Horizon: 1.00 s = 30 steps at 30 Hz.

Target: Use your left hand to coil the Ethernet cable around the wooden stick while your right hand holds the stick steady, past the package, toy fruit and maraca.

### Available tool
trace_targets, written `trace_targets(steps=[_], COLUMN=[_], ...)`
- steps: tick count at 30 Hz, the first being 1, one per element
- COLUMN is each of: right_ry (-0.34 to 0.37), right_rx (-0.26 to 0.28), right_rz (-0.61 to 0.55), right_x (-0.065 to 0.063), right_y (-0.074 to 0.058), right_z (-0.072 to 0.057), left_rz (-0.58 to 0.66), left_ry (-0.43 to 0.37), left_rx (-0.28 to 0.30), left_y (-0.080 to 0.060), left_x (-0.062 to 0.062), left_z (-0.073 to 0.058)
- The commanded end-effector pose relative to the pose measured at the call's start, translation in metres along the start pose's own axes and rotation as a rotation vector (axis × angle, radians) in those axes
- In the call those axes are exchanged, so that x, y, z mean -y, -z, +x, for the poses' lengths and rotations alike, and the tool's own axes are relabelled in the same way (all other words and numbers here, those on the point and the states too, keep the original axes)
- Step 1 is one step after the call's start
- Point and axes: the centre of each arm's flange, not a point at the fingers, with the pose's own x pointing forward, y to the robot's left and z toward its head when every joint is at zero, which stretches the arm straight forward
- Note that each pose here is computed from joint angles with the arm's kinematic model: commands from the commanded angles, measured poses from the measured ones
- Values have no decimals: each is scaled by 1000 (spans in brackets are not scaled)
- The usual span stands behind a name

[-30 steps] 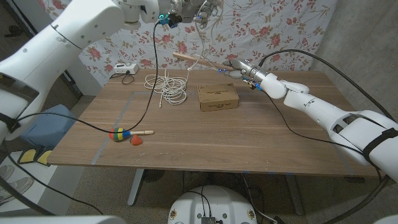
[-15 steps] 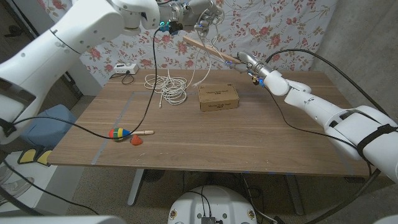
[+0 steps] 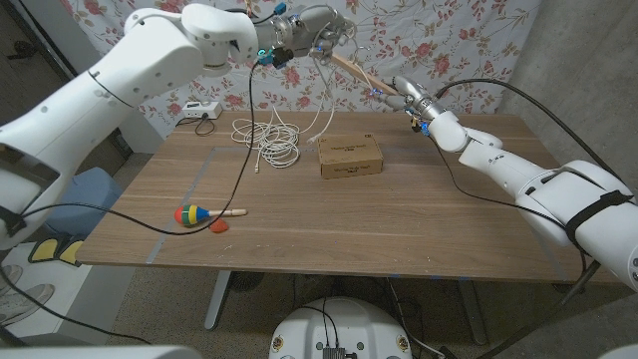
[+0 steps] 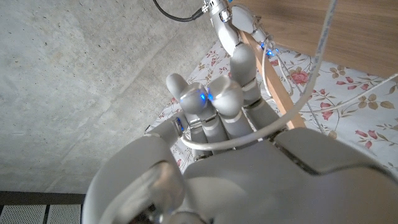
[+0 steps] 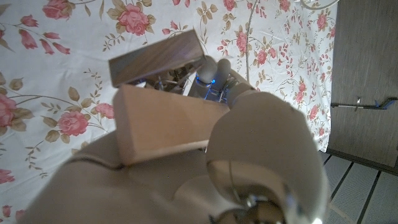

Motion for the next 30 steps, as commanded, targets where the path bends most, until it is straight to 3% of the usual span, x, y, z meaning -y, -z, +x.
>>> trace_targets(steps=[1,8,13,21,30], right_ry=[38,93,121,125,67], right_rx=[-68,-99,-113,-116,-54], right_rz=[2,46,128,400,655], right_x=[7,18,27,42,58], right_y=[18,25,29,37,40], right_z=[-3,-4,-5,-9,-12], left_rz=[22,-21,-74,-101,-107], left_ry=[-310,-315,-289,-210,-186], left_rx=[-38,-185,-232,-227,-210], left_y=[8,36,61,95,101], left_x=[-1,-2,-5,-19,-40], left_z=[-29,-35,-36,-35,-38])
